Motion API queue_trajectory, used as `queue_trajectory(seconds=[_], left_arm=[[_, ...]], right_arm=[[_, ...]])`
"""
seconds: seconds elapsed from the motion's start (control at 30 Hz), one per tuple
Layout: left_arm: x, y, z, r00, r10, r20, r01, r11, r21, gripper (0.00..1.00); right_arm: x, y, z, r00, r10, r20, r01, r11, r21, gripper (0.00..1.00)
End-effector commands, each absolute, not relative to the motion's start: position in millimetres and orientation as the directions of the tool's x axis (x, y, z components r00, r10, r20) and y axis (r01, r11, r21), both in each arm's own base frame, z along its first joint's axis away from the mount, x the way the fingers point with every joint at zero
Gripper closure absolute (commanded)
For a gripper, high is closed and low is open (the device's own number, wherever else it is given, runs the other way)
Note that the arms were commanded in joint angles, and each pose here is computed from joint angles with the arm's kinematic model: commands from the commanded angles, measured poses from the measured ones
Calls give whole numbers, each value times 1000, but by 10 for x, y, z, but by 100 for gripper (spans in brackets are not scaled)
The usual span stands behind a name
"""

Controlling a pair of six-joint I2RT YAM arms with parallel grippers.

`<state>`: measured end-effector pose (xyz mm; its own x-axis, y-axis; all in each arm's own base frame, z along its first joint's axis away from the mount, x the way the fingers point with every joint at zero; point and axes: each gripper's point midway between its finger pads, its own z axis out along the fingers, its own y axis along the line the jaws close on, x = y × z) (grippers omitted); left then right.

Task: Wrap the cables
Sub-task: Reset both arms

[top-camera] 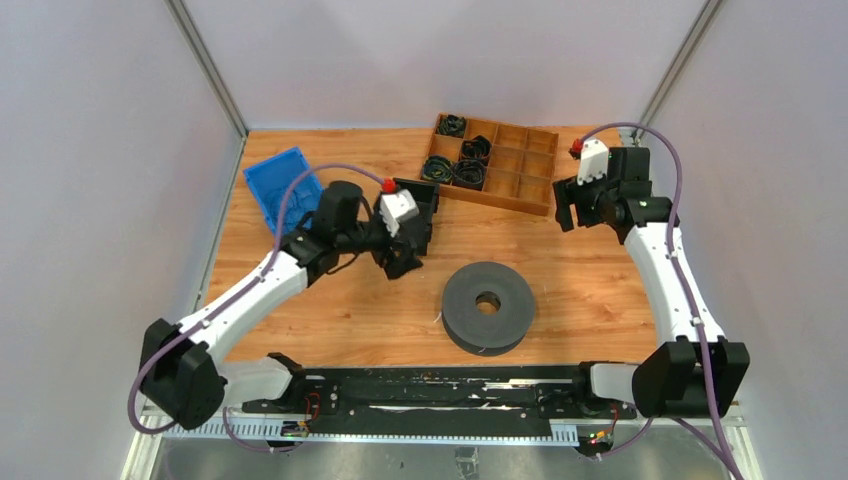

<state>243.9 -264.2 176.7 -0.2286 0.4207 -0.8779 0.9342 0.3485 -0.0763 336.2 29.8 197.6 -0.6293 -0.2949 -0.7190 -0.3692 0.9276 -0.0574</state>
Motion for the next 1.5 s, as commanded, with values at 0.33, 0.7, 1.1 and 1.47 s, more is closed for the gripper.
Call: queue_trajectory(seconds=[0.33,0.7,1.1,1.47], left_arm=[[3880,-832,3185,-199,-1,-980,228,973,-47,2],[3659,-615,3268,-5,-3,-1000,186,983,-3,2],[3469,-791,3339,-21,70,-997,316,947,60,2],[3442,-862,3332,-35,60,-998,354,934,44,2]], right_arm=[[3503,51,2858,-371,-194,-908,-148,978,-148,23],[3311,50,3005,-252,-259,-933,-160,961,-224,20],[3297,-65,2950,-265,-271,-925,-105,962,-252,20],[3299,-63,2931,-266,-273,-924,-108,961,-253,21]])
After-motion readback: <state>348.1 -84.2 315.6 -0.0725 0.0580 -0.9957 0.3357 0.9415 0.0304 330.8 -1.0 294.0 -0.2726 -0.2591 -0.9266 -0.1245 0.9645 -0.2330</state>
